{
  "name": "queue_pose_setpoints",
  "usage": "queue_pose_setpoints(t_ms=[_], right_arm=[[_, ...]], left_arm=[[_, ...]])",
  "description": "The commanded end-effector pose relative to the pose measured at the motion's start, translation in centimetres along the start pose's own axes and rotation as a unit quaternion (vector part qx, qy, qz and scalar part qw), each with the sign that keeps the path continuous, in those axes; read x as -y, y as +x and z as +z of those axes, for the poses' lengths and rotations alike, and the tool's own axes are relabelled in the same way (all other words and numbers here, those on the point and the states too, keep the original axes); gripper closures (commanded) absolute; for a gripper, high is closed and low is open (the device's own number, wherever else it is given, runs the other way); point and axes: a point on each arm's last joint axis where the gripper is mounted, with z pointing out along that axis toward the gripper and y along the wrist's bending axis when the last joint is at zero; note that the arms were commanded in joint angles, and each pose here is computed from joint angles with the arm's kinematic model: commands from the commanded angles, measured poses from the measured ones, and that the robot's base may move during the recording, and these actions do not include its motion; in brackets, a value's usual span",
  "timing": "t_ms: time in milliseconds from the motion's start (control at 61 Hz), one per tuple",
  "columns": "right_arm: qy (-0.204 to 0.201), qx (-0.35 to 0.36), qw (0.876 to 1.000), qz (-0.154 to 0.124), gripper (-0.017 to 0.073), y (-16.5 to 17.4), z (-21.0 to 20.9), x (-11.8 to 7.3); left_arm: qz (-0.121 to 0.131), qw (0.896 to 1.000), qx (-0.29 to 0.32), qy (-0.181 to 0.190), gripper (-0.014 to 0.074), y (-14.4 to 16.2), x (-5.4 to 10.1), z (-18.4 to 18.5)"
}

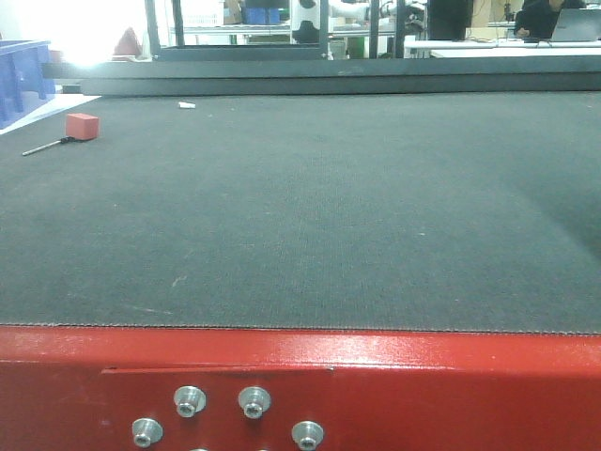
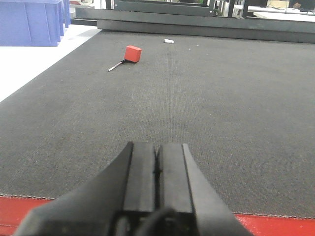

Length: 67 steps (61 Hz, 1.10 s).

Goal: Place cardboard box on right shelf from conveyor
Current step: 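Hold the box in the right gripper while driving to the steel shelf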

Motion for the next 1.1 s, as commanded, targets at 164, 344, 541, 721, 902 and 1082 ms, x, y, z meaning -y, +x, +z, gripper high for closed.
queue_pose_setpoints(t_ms=[164, 344, 541, 721, 902, 1082], right_arm=[[-0.012, 0.062, 0.998, -0.016, 0.0405, -1.72, -0.14, -0.36], [-0.012, 0.062, 0.998, -0.016, 0.0405, -1.72, -0.14, -0.36], [-0.012, 0.062, 0.998, -0.016, 0.0405, -1.72, -0.14, -0.36], [-0.012, 0.061, 0.998, -0.016, 0.0405, -1.72, -0.12, -0.36], [-0.012, 0.061, 0.998, -0.016, 0.0405, -1.72, -0.12, -0.36], [-0.012, 0.061, 0.998, -0.016, 0.0405, -1.72, -0.12, -0.36]], left_arm=[[-0.003, 0.999, 0.046, -0.002, 0.0709, -0.53, -0.04, -0.09], [-0.003, 0.999, 0.046, -0.002, 0.071, -0.53, -0.04, -0.09], [-0.003, 0.999, 0.046, -0.002, 0.0709, -0.53, -0.04, -0.09], [-0.003, 0.999, 0.046, -0.002, 0.071, -0.53, -0.04, -0.09], [-0.003, 0.999, 0.046, -0.001, 0.071, -0.53, -0.03, -0.09], [-0.003, 0.999, 0.046, -0.001, 0.071, -0.53, -0.03, -0.09]])
